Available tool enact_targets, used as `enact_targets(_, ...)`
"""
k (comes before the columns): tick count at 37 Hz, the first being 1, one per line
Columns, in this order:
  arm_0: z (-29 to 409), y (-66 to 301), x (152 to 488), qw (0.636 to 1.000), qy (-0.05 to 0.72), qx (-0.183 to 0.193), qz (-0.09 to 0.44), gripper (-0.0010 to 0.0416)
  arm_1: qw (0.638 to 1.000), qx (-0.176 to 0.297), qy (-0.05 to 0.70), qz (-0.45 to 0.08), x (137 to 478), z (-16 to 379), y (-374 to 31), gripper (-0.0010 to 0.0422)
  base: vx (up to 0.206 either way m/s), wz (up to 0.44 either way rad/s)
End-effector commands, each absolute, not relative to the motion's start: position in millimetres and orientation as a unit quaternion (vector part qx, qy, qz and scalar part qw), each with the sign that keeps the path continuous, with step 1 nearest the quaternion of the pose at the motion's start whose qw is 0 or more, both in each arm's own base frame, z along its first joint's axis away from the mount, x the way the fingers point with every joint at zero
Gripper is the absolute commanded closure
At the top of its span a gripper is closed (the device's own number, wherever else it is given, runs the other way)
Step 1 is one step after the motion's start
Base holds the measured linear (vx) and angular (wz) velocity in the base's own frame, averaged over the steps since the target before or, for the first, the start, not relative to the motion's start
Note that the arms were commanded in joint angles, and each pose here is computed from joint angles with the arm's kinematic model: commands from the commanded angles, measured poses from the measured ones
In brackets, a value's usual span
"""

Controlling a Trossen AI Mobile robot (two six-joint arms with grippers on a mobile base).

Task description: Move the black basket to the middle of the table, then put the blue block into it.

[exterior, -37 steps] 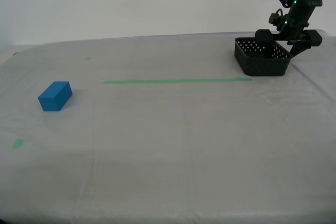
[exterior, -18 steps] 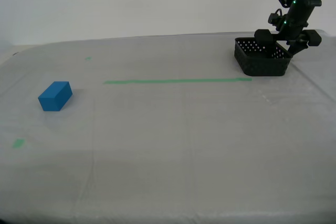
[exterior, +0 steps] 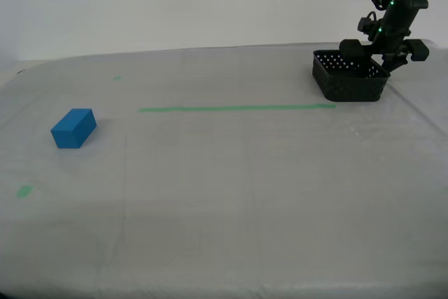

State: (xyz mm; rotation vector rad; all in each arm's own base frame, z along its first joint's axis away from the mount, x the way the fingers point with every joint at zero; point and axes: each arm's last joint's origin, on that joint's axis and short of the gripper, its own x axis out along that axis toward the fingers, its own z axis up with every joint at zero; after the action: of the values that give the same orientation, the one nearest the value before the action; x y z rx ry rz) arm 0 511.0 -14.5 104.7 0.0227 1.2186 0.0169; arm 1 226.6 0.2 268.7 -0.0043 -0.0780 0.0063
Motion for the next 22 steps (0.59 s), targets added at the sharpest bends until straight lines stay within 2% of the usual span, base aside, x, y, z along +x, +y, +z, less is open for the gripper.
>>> enact_targets(1,104.7,-14.4,511.1,0.820,0.572,0.010,0.006,0.0234,0.999,-0.001,-0.042,0.003,226.6,269.5,0.1,0.0412,0.000,0.000)
enact_targets(9,104.7,-14.0,511.2,0.820,0.572,0.010,0.006,0.0301,0.999,-0.001,-0.042,0.003,226.6,269.5,0.1,0.0412,0.000,0.000)
enact_targets(18,105.0,-12.8,511.9,0.822,0.569,0.009,0.008,0.0411,0.999,-0.002,-0.042,0.003,226.6,269.5,0.1,0.0412,0.000,0.000)
enact_targets(22,105.1,-12.3,512.3,0.824,0.567,0.009,0.008,0.0405,0.999,-0.002,-0.042,0.003,226.6,269.5,0.1,0.0412,0.000,0.000)
